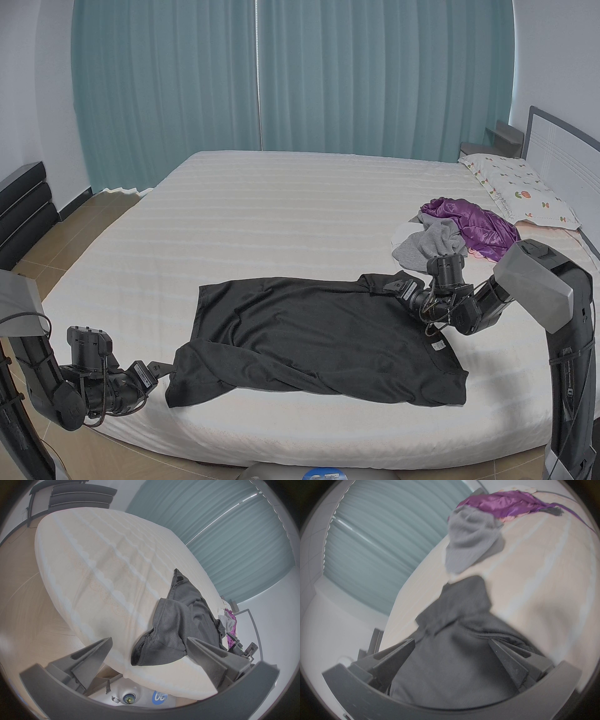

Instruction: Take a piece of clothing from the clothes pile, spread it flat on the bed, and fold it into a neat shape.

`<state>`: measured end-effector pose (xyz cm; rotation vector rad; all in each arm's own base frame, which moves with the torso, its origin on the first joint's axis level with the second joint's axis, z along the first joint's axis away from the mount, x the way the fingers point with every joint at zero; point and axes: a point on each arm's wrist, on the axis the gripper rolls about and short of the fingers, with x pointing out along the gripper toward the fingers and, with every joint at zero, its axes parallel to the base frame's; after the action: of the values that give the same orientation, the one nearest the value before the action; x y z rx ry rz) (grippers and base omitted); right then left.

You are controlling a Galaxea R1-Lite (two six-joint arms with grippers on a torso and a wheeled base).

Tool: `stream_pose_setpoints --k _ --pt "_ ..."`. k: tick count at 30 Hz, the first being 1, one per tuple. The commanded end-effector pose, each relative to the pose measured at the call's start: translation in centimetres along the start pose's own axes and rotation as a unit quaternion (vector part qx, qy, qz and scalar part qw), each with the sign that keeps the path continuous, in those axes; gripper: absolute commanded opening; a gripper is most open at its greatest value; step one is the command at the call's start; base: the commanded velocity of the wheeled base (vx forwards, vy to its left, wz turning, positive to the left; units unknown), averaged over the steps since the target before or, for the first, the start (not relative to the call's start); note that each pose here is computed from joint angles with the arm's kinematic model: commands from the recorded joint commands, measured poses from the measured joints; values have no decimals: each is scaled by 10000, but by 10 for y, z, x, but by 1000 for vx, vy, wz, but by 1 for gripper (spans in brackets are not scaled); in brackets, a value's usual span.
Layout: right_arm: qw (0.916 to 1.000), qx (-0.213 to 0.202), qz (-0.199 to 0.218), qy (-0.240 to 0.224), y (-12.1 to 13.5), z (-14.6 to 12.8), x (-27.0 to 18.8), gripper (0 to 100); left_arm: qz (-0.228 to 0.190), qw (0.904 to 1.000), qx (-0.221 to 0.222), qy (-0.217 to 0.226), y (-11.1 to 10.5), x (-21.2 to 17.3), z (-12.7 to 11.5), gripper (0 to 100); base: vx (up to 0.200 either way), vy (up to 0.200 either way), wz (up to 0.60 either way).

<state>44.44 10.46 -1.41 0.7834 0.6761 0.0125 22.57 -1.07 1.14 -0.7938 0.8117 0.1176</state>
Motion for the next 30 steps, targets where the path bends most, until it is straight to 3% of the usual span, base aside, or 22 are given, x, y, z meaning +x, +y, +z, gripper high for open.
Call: stream_pose_setpoints --k 1,6,12,22,30 --pt "9951 224 -438 -855 -40 53 16 100 4 10000 -6 10 0 2 0 100 0 0 0" --pt "9861 447 -548 -1505 -73 103 2 100 -2 10000 -5 5 0 1 1 100 0 0 0" --pt "9819 595 -526 -1718 -92 113 -14 100 -18 10000 0 -22 -1 2 2 100 0 0 0" --pt "9872 640 144 -1455 -62 97 -56 100 -135 9996 58 -236 -8 4 10 100 0 0 0" --pt "9949 507 381 -783 -49 56 -99 100 -279 9990 128 -329 -17 14 17 100 0 0 0"
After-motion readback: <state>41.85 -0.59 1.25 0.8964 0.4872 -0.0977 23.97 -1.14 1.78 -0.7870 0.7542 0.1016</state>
